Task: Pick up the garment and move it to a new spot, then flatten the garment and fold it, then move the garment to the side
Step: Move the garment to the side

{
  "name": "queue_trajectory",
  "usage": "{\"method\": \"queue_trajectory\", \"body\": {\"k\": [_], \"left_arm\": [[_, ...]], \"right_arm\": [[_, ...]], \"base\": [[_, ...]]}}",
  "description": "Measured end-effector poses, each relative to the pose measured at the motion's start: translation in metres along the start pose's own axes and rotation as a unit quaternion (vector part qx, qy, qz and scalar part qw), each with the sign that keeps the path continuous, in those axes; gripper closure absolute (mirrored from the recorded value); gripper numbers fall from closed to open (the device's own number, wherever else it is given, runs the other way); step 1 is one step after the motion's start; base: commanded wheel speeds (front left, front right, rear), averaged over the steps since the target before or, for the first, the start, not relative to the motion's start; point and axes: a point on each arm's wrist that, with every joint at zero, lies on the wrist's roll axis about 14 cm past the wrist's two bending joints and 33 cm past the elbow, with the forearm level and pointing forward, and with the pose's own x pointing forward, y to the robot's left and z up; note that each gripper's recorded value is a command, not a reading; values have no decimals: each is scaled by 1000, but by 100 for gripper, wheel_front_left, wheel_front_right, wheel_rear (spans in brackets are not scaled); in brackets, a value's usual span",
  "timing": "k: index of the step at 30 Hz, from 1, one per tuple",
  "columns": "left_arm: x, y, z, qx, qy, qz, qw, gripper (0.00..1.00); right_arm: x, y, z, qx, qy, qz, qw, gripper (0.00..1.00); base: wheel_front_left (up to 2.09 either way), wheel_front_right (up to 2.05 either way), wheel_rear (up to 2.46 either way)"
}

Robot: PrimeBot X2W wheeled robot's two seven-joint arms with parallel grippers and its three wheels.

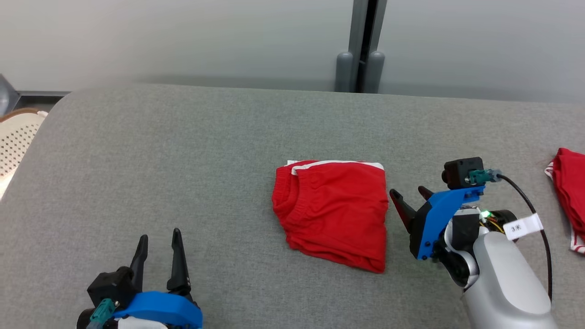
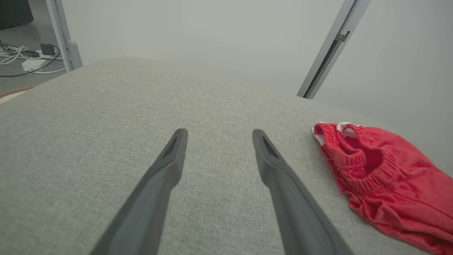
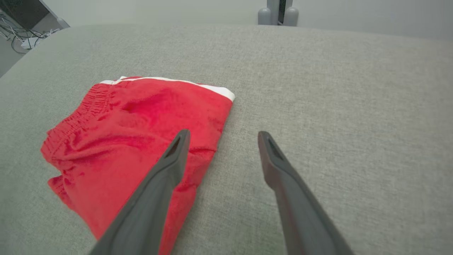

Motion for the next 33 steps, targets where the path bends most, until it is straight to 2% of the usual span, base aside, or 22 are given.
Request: {"method": "queue_trajectory", "body": {"k": [7,10,11,12,13,15,16,21,25,33], "left_arm": [[-2,19,-5,-10,5,34,999,0],[-3,24,-8,-13,8,44,999,0],[-3,25,-8,-13,9,46,999,0],[-3,26,-9,-11,9,47,999,0],[-3,27,-10,-12,10,49,999,0],[-1,25,-11,-10,12,45,999,0],[0,23,-11,-9,12,42,999,0],[12,9,-12,1,14,15,1000,0],[26,-13,-17,8,22,-22,999,0],[63,-91,-36,17,42,-142,989,0]], "right_arm": [[27,18,-44,18,128,28,991,0],[32,26,-56,31,151,42,987,0],[34,29,-57,32,154,47,987,6],[36,32,-56,35,153,52,986,36],[37,34,-54,42,151,57,986,55],[39,35,-54,38,142,58,987,79],[40,35,-53,31,137,56,988,100],[42,30,-38,17,102,52,993,100],[37,10,-32,5,84,29,996,100],[-5,-81,-23,6,43,-69,997,100]], "base": [[0,0,0],[0,0,0],[0,0,0],[0,0,0],[0,0,0],[0,0,0],[0,0,0],[0,0,0],[0,0,0],[0,0,0]]}}
